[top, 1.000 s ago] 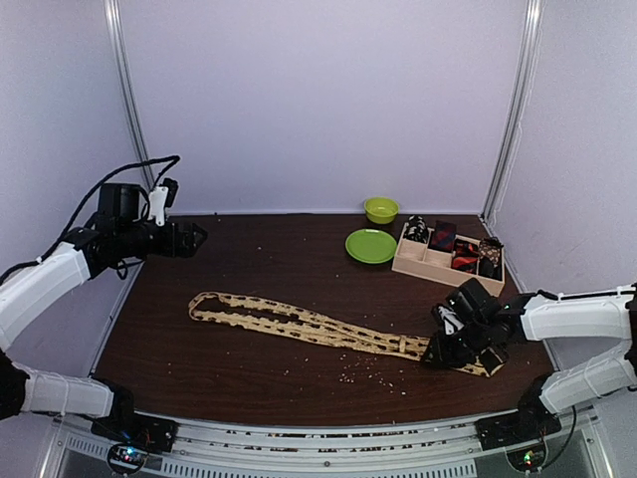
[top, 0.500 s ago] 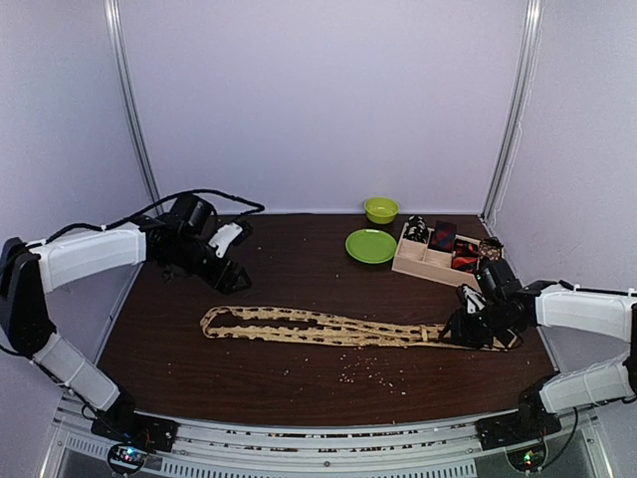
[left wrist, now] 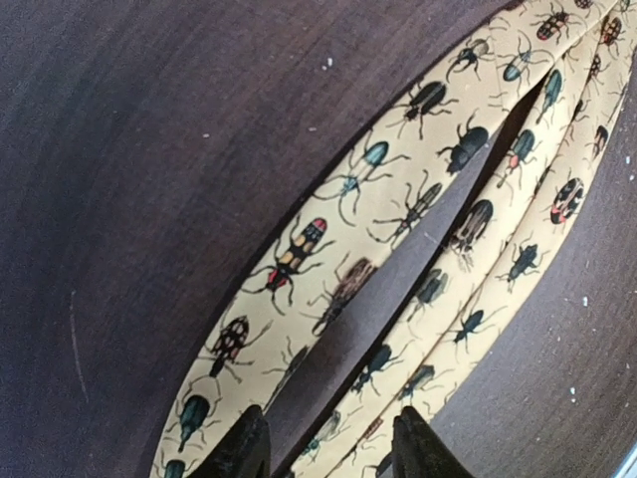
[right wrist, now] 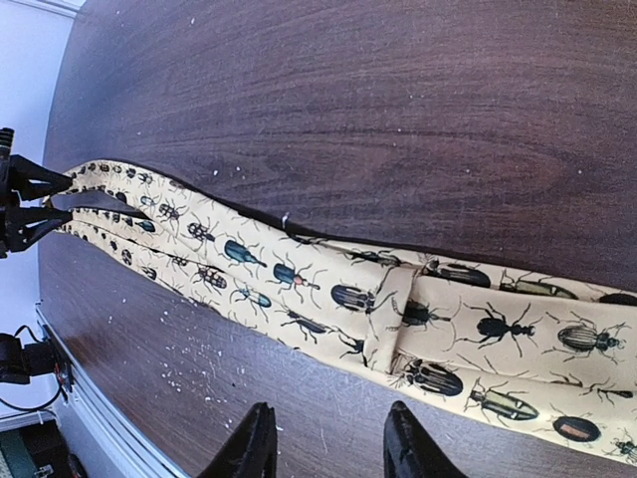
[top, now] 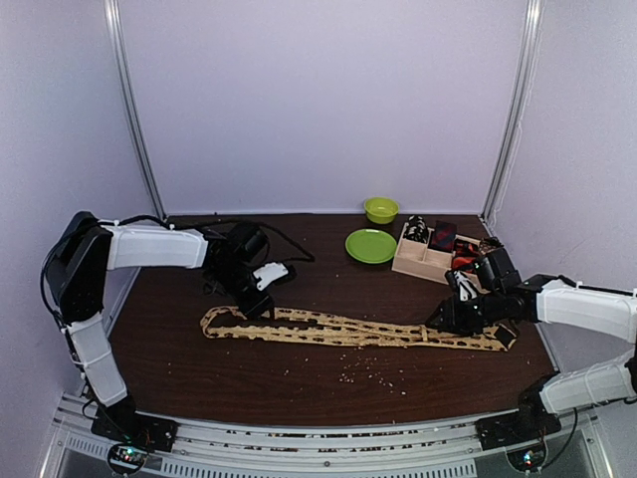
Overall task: Roll the ties
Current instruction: Flatten out the tie at the center of the board.
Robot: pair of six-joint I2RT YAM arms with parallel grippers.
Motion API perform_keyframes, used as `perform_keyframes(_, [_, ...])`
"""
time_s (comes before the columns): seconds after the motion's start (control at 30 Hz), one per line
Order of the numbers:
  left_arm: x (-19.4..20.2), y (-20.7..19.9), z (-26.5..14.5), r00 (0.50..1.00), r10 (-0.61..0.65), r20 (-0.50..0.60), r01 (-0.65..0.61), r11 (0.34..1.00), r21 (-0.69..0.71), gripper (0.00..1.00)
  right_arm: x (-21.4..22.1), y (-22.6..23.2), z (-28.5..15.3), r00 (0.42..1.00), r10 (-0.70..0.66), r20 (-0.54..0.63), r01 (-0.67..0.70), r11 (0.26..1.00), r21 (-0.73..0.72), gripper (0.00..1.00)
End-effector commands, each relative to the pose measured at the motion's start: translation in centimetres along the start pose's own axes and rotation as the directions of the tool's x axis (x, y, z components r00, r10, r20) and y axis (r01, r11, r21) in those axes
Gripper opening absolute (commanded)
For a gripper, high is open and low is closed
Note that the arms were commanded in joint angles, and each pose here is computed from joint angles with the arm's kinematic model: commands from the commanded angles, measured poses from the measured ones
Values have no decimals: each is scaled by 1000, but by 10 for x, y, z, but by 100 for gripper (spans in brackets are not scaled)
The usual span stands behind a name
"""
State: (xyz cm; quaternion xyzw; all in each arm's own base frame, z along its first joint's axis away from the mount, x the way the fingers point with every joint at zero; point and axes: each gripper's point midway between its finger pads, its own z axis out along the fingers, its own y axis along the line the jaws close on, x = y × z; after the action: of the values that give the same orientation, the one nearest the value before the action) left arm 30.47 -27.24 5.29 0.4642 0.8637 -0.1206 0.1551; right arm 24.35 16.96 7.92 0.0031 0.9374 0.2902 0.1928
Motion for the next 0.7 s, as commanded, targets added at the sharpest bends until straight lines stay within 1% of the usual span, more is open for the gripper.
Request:
perform_keyframes(0.0, [-14,-1,16,998,62,6,-62,998,3,45,2,4,-1,1000,-2,15,3,1000,-30,37])
perform_keyframes(0.1, [-15,4,25,998,56,-2,-56,998,-15,44,4,4,0,1000,2,14,-1,999,-37,37])
perform_keyframes(0.2, [-12,7,31,999,53,-9,-54,998,-26,39,6,4,1,1000,8,11,-7,999,-44,37])
perform_keyframes(0.27, [-7,7,36,998,53,-25,-53,998,-23,33,9,2,2,1000,12,7,-12,999,-43,37])
perform_keyframes(0.43, [4,8,42,997,51,-56,-53,998,-35,12,11,0,4,1000,16,3,-16,999,-43,36])
perform_keyframes(0.57, [1,6,31,998,57,-34,-59,998,-38,0,12,0,4,1000,14,-2,-14,999,-43,35])
perform_keyframes(0.67, [-9,4,12,998,64,4,-64,997,-43,0,12,0,6,1000,16,-6,-17,999,-44,34])
